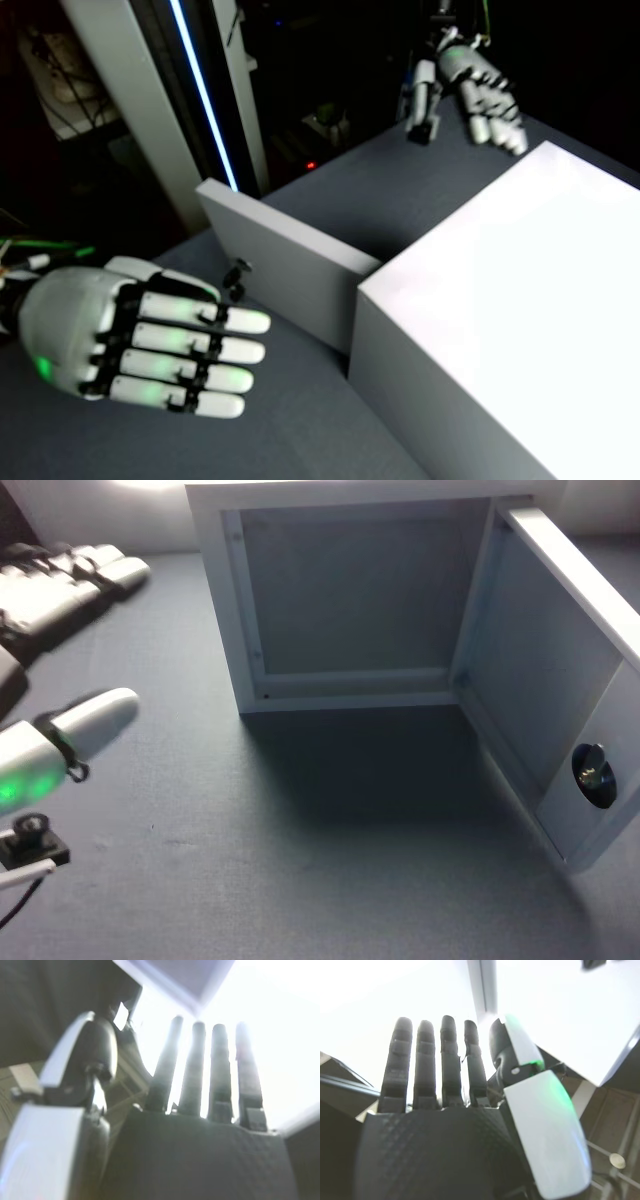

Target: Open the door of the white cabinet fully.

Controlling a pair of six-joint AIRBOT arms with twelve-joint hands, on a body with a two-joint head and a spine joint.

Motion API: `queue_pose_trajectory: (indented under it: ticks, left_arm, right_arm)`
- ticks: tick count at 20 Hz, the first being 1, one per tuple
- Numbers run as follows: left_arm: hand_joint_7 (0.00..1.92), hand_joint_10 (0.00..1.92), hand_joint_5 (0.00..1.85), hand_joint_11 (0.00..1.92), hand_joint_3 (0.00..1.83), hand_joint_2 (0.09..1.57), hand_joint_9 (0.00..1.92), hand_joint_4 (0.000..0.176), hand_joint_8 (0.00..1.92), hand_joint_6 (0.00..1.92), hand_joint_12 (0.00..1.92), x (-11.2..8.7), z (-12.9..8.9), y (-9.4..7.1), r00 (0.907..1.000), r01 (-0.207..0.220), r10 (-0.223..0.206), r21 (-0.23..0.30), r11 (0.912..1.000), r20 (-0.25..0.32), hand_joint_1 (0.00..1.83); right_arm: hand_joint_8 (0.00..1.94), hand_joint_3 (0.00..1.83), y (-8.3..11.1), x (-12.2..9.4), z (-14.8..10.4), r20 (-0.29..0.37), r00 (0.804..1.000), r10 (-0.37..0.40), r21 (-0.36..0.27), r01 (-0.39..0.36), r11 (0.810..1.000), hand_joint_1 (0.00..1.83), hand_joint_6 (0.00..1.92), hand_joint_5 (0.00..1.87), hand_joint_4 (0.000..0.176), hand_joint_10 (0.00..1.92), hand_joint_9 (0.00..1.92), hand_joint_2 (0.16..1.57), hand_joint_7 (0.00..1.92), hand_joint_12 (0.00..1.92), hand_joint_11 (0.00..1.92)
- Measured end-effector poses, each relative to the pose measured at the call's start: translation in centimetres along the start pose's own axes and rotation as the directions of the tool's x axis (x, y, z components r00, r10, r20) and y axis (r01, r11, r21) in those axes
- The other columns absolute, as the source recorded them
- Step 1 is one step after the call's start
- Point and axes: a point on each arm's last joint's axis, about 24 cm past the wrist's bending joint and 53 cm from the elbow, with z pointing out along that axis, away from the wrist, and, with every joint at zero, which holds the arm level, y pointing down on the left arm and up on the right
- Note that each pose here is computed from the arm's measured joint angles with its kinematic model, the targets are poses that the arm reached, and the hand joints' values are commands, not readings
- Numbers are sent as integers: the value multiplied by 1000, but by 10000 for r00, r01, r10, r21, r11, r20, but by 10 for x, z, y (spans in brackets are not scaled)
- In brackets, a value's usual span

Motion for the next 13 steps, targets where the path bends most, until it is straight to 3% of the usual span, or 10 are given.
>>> queue_pose_trajectory:
  ticks: [3, 4, 7, 11, 13]
  left_arm:
    - [68, 2, 124, 16, 0, 1403, 33, 0, 1, 0, 7, -15, -5, -2, 9988, -143, 138, 97, 9999, 475, 422]
    - [89, 8, 127, 33, 0, 1341, 67, 0, 5, 2, 14, -18, -6, 0, 9982, -147, 145, 24, 9999, 584, 394]
    - [92, 4, 112, 46, 0, 1341, 74, 0, 1, 0, 22, -21, -6, 3, 9978, -182, 186, -69, 9998, 644, 358]
    - [60, 4, 91, 41, 5, 1371, 53, 0, 4, 2, 18, -22, -6, 2, 9974, -210, 208, 19, 9998, 689, 275]
    - [60, 0, 102, 16, 14, 1404, 34, 0, 6, 6, 6, -26, -6, 0, 9966, -147, 139, 90, 9999, 817, 256]
  right_arm:
    - [0, 7, 9, -3, 0, 103, 9999, -45, -289, 48, 9996, 936, 0, 322, 0, 5, 321, 1423, 328, 24, 334]
    - [0, 6, 13, -4, 0, 69, 9998, -167, -368, 169, 9992, 925, 0, 318, 0, 0, 307, 1425, 317, 13, 315]
    - [0, 4, 14, -6, 0, 100, 9997, -235, -375, 238, 9990, 893, 0, 318, 0, 0, 287, 1426, 310, 3, 292]
    - [1, 3, 16, 0, 0, -11, 9999, -118, -383, 117, 9992, 994, 0, 324, 0, 2, 282, 1437, 304, 4, 282]
    - [3, 3, 18, 0, 0, -66, 9998, -190, -417, 187, 9990, 907, 1, 314, 0, 5, 299, 1438, 313, 9, 295]
